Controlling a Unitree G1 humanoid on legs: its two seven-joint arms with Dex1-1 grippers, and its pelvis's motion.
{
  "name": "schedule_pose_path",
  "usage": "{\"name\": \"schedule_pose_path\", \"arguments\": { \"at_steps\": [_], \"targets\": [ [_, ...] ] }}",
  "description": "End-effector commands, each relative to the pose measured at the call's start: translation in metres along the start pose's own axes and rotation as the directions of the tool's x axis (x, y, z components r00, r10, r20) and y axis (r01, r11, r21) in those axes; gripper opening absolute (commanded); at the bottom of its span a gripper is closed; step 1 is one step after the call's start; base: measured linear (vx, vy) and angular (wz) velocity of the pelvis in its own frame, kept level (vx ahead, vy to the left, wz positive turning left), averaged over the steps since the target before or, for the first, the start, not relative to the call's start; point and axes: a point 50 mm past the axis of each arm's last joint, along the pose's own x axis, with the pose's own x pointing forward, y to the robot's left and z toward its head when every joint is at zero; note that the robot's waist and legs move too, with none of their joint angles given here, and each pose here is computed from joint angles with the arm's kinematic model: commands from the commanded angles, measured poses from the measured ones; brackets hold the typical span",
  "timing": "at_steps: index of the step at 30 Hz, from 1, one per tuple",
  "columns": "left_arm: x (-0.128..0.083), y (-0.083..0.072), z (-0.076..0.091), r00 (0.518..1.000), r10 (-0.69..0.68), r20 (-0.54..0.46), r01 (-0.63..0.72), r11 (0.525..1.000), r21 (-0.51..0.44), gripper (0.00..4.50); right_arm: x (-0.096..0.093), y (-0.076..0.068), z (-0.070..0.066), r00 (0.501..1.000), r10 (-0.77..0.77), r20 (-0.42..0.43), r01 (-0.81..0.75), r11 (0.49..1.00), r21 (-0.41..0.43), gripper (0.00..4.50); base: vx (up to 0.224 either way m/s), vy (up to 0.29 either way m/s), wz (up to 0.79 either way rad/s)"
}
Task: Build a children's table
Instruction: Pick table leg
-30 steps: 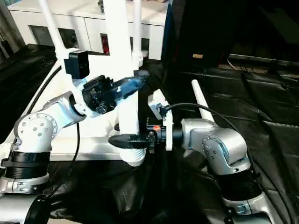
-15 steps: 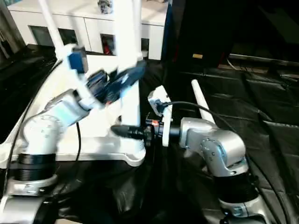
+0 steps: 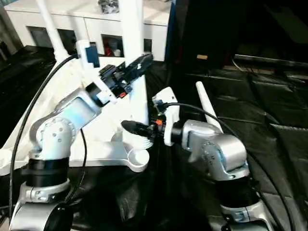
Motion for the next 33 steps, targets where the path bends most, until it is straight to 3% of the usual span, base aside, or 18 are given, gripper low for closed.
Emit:
{"name": "schedule_pose_path", "arguments": {
  "at_steps": [1, 8, 16, 26, 33],
  "targets": [
    [0.004, -0.007, -0.001, 0.999, -0.038, -0.012, 0.038, 0.999, -0.018, 1.81, 0.005, 0.003, 0.010, 1.000, 0.024, 0.016, -0.023, 0.999, -0.024, 2.67, 0.000, 0.000, 0.00],
    [0.007, -0.011, 0.002, 0.992, -0.115, -0.045, 0.115, 0.993, 0.009, 1.81, -0.011, 0.000, 0.015, 0.996, 0.087, -0.034, -0.089, 0.994, -0.056, 3.13, 0.000, 0.000, 0.00],
    [0.006, -0.014, 0.004, 0.983, -0.170, -0.065, 0.172, 0.985, 0.021, 1.81, -0.024, -0.007, 0.013, 0.985, 0.117, -0.123, -0.123, 0.992, -0.040, 3.14, 0.000, 0.000, 0.00],
    [0.005, -0.017, 0.002, 0.975, -0.206, -0.081, 0.208, 0.978, 0.014, 1.81, -0.023, -0.007, 0.016, 0.984, 0.141, -0.106, -0.144, 0.989, -0.023, 3.14, 0.000, 0.000, 0.00],
    [0.007, -0.019, 0.003, 0.975, -0.213, -0.066, 0.214, 0.977, 0.017, 1.81, -0.020, -0.005, 0.011, 0.979, 0.194, -0.064, -0.187, 0.977, 0.102, 3.14, 0.000, 0.000, 0.00]
  ]
}}
